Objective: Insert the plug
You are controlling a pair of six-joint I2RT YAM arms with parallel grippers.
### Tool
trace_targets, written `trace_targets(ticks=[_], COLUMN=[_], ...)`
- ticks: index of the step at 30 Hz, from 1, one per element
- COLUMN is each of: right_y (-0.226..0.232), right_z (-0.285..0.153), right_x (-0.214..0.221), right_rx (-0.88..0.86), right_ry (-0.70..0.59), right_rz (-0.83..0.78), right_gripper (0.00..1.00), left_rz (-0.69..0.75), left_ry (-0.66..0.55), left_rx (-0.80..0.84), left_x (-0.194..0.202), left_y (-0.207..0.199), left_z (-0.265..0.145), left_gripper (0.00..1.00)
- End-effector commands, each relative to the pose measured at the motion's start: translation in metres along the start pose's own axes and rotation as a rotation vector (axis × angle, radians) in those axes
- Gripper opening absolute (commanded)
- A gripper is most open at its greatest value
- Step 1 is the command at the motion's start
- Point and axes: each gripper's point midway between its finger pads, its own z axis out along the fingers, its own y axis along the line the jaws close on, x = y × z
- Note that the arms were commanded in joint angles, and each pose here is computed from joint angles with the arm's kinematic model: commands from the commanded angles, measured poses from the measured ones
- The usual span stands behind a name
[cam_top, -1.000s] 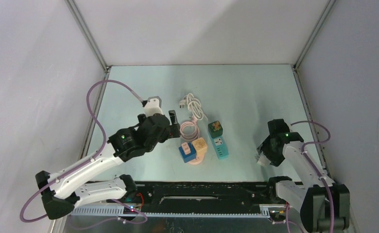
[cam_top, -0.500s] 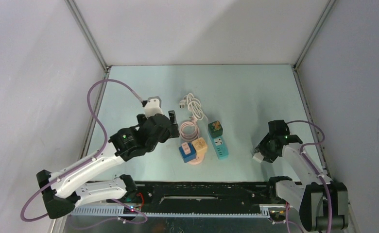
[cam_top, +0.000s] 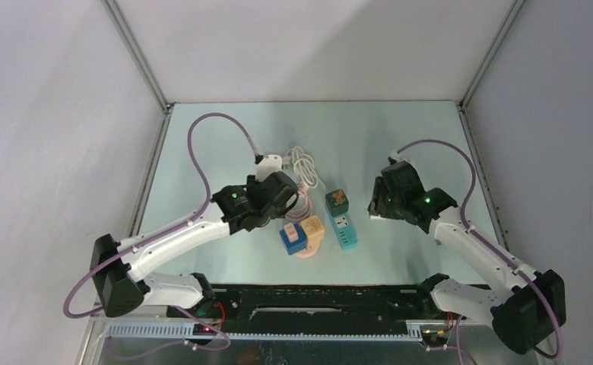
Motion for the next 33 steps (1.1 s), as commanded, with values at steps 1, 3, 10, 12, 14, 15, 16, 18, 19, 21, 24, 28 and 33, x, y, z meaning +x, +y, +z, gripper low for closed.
trace_targets(ticks=[1,3,10,12,14,15,16,18,19,21,24,28,33], right_y=[0.033,0.052,0.109,0.118,0.126,0.128,0.13,0.137,0.14,0.146,0.152,0.154,0.156], right_z=[-0.026,-0.033,-0.061,-0.069,-0.076,-0.079,-0.082,-0.092,-0.096,-0.103,-0.11,-0.11,-0.115], right_x=[-0.03,-0.032,-0.03,-0.03,-0.03,-0.03,-0.031,-0.03,-0.031,-0.032,-0.031,-0.03,-0.034], right_rx=[-0.039,-0.106,-0.344,-0.393,-0.435,-0.453,-0.464,-0.516,-0.536,-0.571,-0.604,-0.605,-0.614], right_ry=[-0.103,-0.108,-0.116,-0.122,-0.126,-0.129,-0.135,-0.135,-0.14,-0.148,-0.153,-0.152,-0.17], right_rz=[-0.128,-0.138,-0.14,-0.14,-0.136,-0.134,-0.129,-0.127,-0.122,-0.115,-0.11,-0.106,-0.076], right_gripper=[0.0,0.0,0.0,0.0,0.0,0.0,0.0,0.0,0.0,0.0,0.0,0.0,0.0], left_rz=[-0.06,-0.08,-0.133,-0.148,-0.157,-0.16,-0.166,-0.181,-0.189,-0.21,-0.222,-0.243,-0.29], left_ry=[-0.052,-0.072,-0.147,-0.165,-0.164,-0.163,-0.161,-0.153,-0.151,-0.13,-0.115,-0.128,-0.138], left_rx=[0.158,0.243,0.606,0.697,0.758,0.783,0.804,0.842,0.861,0.909,0.995,1.109,1.096], left_x=[-0.031,-0.036,-0.045,-0.048,-0.047,-0.047,-0.046,-0.043,-0.043,-0.039,-0.037,-0.039,-0.037], left_y=[-0.026,-0.038,-0.085,-0.098,-0.106,-0.11,-0.113,-0.12,-0.123,-0.132,-0.146,-0.157,-0.158], left_z=[-0.021,-0.028,-0.06,-0.069,-0.074,-0.076,-0.077,-0.078,-0.079,-0.081,-0.087,-0.1,-0.092], left_gripper=[0.58,0.59,0.6,0.61,0.62,0.62,0.62,0.63,0.63,0.63,0.62,0.61,0.61])
